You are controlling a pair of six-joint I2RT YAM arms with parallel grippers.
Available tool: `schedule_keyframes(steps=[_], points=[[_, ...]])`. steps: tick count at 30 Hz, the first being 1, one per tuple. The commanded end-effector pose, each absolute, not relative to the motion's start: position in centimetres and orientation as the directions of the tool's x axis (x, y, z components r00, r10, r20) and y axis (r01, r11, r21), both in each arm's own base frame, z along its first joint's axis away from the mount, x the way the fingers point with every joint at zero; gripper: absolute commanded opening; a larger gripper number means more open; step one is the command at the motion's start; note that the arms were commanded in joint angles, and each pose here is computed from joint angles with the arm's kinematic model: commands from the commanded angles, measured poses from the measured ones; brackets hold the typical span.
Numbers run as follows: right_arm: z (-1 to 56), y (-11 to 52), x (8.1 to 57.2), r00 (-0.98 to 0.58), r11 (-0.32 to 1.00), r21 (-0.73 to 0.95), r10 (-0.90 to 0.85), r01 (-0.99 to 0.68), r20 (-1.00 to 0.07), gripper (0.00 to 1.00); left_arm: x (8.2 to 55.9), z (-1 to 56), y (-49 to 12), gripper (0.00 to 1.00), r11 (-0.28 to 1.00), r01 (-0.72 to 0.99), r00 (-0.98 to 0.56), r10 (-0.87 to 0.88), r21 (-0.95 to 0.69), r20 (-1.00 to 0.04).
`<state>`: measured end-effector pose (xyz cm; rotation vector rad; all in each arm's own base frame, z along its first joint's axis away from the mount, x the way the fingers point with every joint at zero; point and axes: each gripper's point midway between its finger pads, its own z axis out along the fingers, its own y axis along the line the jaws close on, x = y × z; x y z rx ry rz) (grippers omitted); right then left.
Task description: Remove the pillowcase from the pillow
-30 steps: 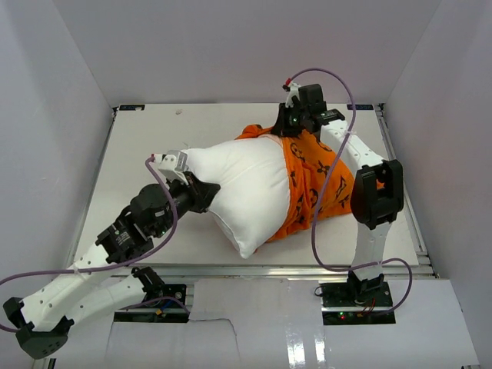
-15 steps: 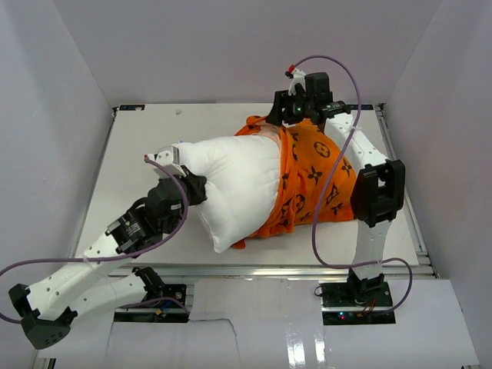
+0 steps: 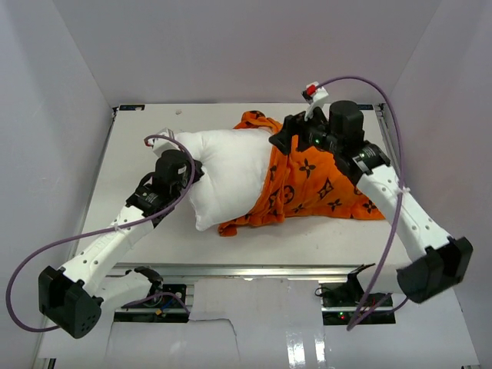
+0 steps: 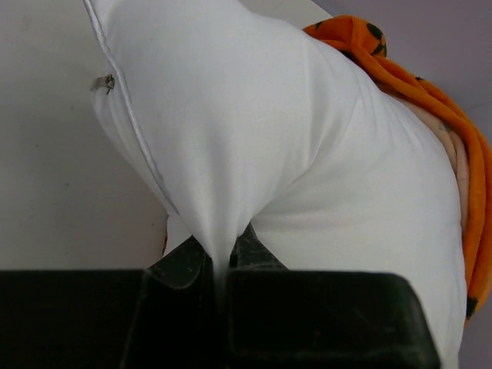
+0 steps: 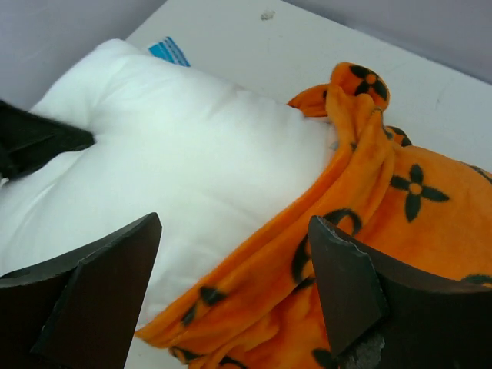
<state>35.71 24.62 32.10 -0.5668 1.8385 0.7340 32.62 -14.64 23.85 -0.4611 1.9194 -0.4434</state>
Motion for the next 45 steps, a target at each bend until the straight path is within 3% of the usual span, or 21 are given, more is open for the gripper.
schedule_keyframes(steps=[1,3,5,10,18,31,32,35,39,45], points=[[31.5,25.1,32.5,-0.322,0.704,0.203,-0.038,-0.68,-0.946,0.83,33.6,27.4,-16.5,0.0,0.774,-0.021,-0.329,-0.603,-0.633,-0.727],[30.7,25.7,29.9,-0.298,0.709,0.19,-0.031,-0.679,-0.954,0.82,33.6,27.6,-16.4,0.0,0.757,-0.024,-0.323,-0.624,-0.653,-0.712],[26.0,26.3,27.3,-0.357,0.708,0.206,-0.07,-0.675,-0.932,0.8,33.7,27.7,-16.4,0.0,0.756,-0.03,-0.33,-0.625,-0.653,-0.708],[19.9,24.6,24.1,-0.403,0.806,0.117,-0.159,-0.58,-0.901,0.72,33.8,28.0,-15.9,0.0,0.773,-0.056,-0.328,-0.612,-0.632,-0.719],[16.0,23.2,24.4,-0.437,0.87,0.051,-0.195,-0.491,-0.878,0.58,33.6,28.9,-15.8,0.0,0.774,-0.043,-0.328,-0.608,-0.632,-0.723],[13.9,22.1,25.1,-0.479,0.918,-0.017,-0.222,-0.395,-0.849,0.52,34.4,29.5,-16.4,0.0,0.785,-0.022,-0.334,-0.589,-0.619,-0.736],[12.8,22.3,25.2,-0.5,0.918,-0.024,-0.237,-0.395,-0.833,0.5,34.5,29.4,-16.6,0.0,0.785,-0.018,-0.341,-0.587,-0.619,-0.734],[11.6,23.0,25.6,-0.517,0.918,-0.028,-0.248,-0.395,-0.82,0.09,34.6,30.4,-17.0,0.0,0.784,0.003,-0.346,-0.581,-0.62,-0.736],[10.8,20.0,27.6,-0.535,0.953,-0.079,-0.232,-0.294,-0.813,0.08,35.6,33.2,-15.3,0.0,0.815,-0.003,-0.317,-0.55,-0.58,-0.772],[10.2,8.1,32.9,-0.605,0.997,0.072,0.058,0.001,-0.794,0.08,34.8,39.7,-10.8,0.0,0.82,0.016,-0.278,-0.546,-0.572,-0.79]])
